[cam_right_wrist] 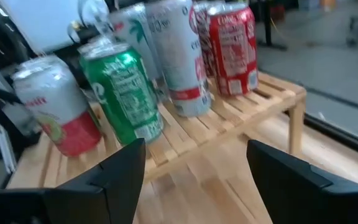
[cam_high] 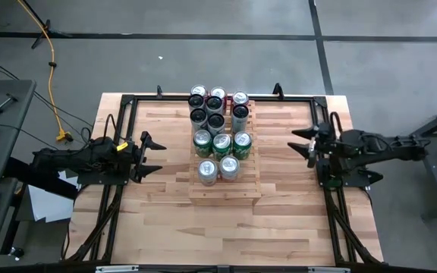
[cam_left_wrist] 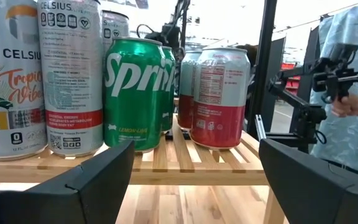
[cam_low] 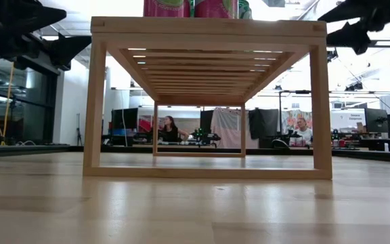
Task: Place canned beverage on shelf
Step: Return to home position
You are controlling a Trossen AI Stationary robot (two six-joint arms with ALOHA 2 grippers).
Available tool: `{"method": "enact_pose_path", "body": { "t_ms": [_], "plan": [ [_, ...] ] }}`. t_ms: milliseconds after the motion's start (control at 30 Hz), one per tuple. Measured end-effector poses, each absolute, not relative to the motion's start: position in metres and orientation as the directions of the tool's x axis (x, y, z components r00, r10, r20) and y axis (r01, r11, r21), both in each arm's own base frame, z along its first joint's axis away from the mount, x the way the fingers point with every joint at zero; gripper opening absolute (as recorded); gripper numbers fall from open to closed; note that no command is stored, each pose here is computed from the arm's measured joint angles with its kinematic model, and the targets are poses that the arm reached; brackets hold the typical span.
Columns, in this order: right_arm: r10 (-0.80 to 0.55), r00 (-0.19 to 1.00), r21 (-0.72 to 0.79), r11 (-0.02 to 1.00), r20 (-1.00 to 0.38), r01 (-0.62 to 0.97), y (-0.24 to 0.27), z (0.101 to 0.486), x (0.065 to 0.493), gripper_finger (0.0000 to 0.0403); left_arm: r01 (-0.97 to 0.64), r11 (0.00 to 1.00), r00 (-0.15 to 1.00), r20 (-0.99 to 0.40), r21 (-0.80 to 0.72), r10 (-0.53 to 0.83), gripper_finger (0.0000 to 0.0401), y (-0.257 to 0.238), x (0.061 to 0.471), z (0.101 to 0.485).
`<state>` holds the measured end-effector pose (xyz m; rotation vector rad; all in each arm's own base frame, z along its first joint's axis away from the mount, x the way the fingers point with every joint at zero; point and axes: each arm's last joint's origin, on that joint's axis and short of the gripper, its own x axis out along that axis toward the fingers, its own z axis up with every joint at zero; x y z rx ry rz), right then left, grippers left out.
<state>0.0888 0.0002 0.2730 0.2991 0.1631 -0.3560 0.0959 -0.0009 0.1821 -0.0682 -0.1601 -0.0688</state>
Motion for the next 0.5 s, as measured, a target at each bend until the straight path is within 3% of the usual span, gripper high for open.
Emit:
{"method": "enact_pose_path", "body": {
  "t_ms": [200, 500],
  "plan": [
    [-0.293, 0.955, 0.242, 0.924, -0.048, 0.296, 0.000, 0.243, 0.086, 0.0264, 0.072, 0.995, 0.985, 0.161, -0.062, -0.062, 0.0335, -0.001, 0.096, 0.182],
    [-0.168, 0.986, 0.230, 0.960, 0.019, 0.159, 0.004, 0.234, 0.089, 0.0264, 0.072, 0.996, 0.986, 0.157, -0.062, -0.061, 0.0335, -0.001, 0.096, 0.182]
  ]
}}
